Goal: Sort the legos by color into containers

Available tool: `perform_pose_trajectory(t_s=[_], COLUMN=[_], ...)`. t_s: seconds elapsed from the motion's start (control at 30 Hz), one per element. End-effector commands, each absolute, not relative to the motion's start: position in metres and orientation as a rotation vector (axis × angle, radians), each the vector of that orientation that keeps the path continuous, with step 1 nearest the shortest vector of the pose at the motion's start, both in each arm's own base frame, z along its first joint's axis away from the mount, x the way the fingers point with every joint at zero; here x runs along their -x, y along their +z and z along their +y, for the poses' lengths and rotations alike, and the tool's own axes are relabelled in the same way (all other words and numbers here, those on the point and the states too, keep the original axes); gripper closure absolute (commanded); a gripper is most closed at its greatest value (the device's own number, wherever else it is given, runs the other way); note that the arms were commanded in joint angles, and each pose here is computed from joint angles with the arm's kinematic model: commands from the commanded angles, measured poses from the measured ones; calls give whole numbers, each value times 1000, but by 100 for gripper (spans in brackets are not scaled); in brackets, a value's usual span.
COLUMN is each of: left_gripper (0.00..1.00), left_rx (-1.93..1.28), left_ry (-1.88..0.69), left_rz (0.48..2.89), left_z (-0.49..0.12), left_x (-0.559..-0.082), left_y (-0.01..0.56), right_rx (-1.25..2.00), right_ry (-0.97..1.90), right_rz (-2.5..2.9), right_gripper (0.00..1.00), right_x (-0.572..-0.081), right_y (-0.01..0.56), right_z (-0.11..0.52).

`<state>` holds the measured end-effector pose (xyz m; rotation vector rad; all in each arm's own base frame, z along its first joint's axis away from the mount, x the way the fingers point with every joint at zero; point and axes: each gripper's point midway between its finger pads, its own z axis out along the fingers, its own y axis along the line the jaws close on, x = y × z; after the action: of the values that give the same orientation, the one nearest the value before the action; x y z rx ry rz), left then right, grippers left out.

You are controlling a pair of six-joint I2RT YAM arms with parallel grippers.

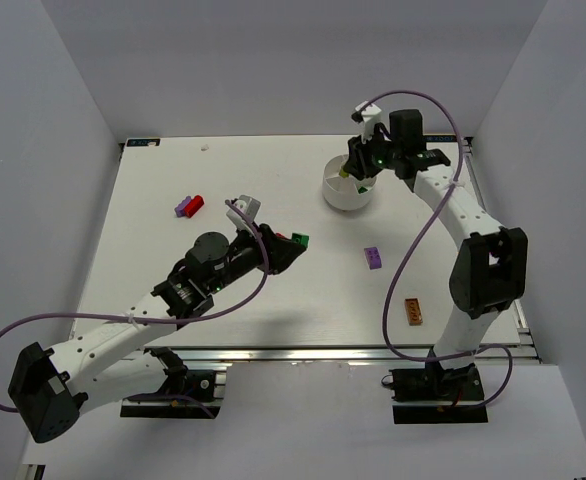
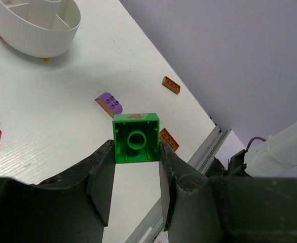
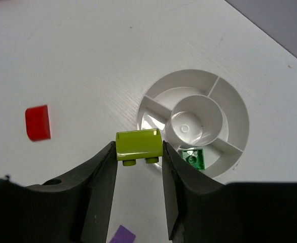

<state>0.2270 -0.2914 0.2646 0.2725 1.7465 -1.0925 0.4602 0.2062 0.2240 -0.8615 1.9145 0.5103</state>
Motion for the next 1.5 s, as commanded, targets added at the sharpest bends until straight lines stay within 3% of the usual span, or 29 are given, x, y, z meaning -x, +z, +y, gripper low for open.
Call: perform_pose_trajectory(t_s=[0.0, 0.27, 0.47, 0.63, 0.9, 1.03, 1.47], left_gripper=[100, 100, 100, 100, 100, 100, 100], left_rx=[-220, -206, -193, -180, -160, -176, -178], left_ry=[-1085, -1086, -1087, -1087, -1103, -1112, -1114], left_rz=[1750, 1750, 1748, 1748, 1761, 1768, 1779], left_z=[-285, -285, -285, -284, -287, -293, -296], left_x=[-229, -230, -232, -233, -234, -235, -238], left_y=[266, 265, 267, 267, 266, 265, 263], right_rx=[658, 278, 223, 456, 716, 733, 707], right_ry=[416, 464, 455, 395, 109, -4, 36], right_rz=[2003, 2161, 2112, 2025, 2169, 2285, 2329], right_gripper=[100, 100, 100, 100, 100, 100, 100], right_x=[-478, -454, -460, -457, -439, -435, -449], right_y=[237, 212, 221, 231, 207, 186, 176], right_z=[201, 222, 220, 214, 152, 133, 136])
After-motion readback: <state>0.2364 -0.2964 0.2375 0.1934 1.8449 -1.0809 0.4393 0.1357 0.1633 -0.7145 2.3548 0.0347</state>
